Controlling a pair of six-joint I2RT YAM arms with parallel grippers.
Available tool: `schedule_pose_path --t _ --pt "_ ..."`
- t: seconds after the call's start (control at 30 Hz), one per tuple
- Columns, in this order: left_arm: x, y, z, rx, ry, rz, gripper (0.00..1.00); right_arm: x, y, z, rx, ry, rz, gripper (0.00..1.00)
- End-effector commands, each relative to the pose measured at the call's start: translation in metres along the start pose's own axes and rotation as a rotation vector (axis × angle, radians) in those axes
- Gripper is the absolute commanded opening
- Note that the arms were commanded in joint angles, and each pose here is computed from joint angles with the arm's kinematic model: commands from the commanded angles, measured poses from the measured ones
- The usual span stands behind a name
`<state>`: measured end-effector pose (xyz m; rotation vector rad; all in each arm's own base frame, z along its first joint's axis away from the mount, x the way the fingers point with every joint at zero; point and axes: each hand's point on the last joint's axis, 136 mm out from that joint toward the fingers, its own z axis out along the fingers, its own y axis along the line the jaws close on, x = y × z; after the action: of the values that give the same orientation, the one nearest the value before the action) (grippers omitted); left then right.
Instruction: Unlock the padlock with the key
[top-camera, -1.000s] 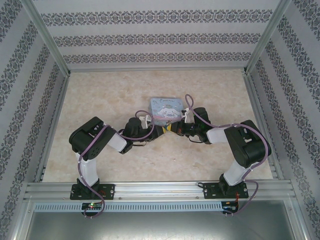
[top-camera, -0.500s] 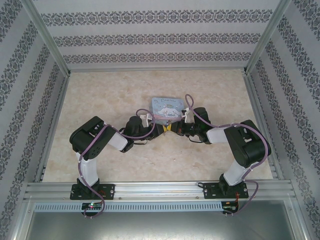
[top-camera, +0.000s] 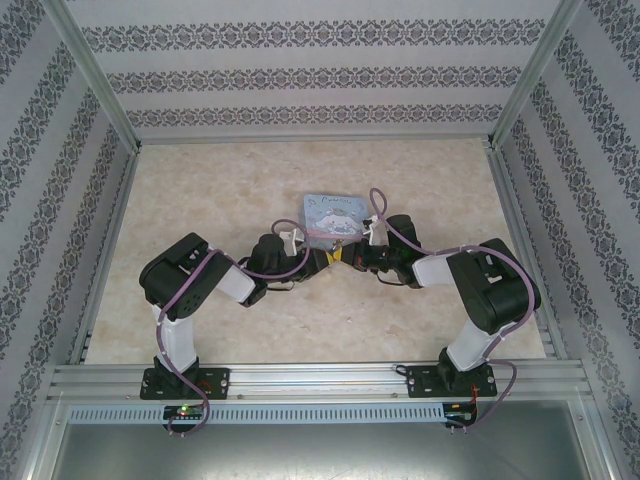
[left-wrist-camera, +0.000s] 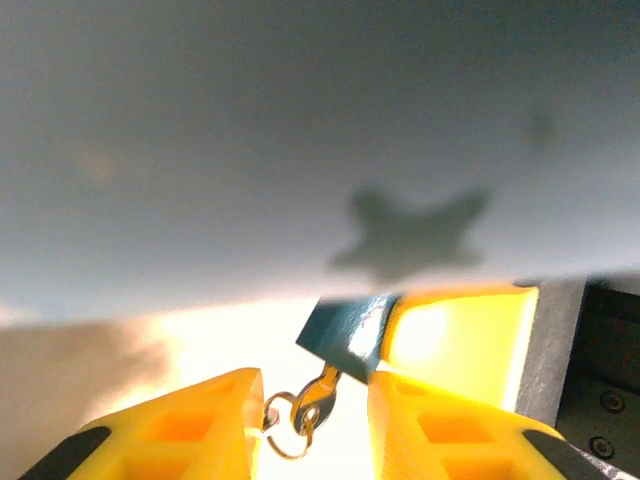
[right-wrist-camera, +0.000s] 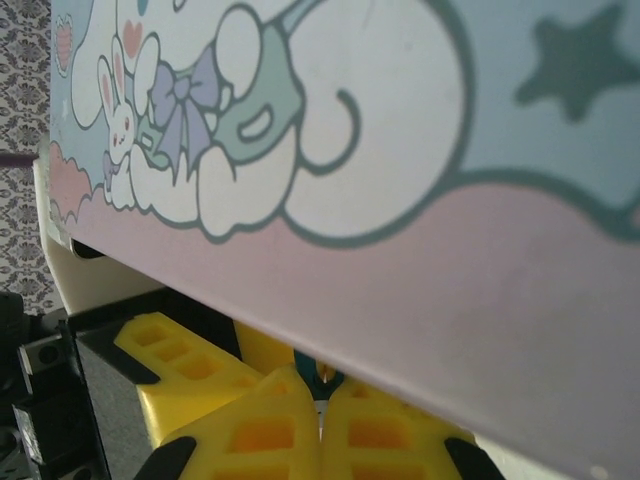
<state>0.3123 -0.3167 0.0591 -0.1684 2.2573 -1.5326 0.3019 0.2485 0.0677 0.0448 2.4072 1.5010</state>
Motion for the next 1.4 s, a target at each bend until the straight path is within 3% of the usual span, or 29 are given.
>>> schedule_pose_path --t 0.0,0.6,0.8,0.93,1.13,1.37 --pt "0.007 -0.006 0.0 0.025 0.009 0.026 0.3 -0.001 0.001 0.003 -0.019 0.015 0.007 0.0" --pt "0.001 -0.013 0.01 0.03 0.016 0.045 0.23 0.006 0.0 0.001 -0.023 0.026 0.006 0.0" --pt "0.002 -0.015 0.012 0.023 0.041 0.056 0.0 0.005 -0.001 0.001 -0.02 0.021 0.011 0.0" --pt "0.004 -0.011 0.008 -0.024 0.051 0.07 0.0 0.003 0.001 0.004 -0.019 0.016 0.02 0.0" --pt "0.009 -0.006 0.0 -0.203 0.083 0.184 0.0 0.005 0.008 0.009 -0.023 0.021 0.026 0.0" --pt "0.018 -0.005 -0.009 -0.535 0.12 0.508 0.0 0.004 0.006 0.013 -0.011 0.017 0.052 0.0"
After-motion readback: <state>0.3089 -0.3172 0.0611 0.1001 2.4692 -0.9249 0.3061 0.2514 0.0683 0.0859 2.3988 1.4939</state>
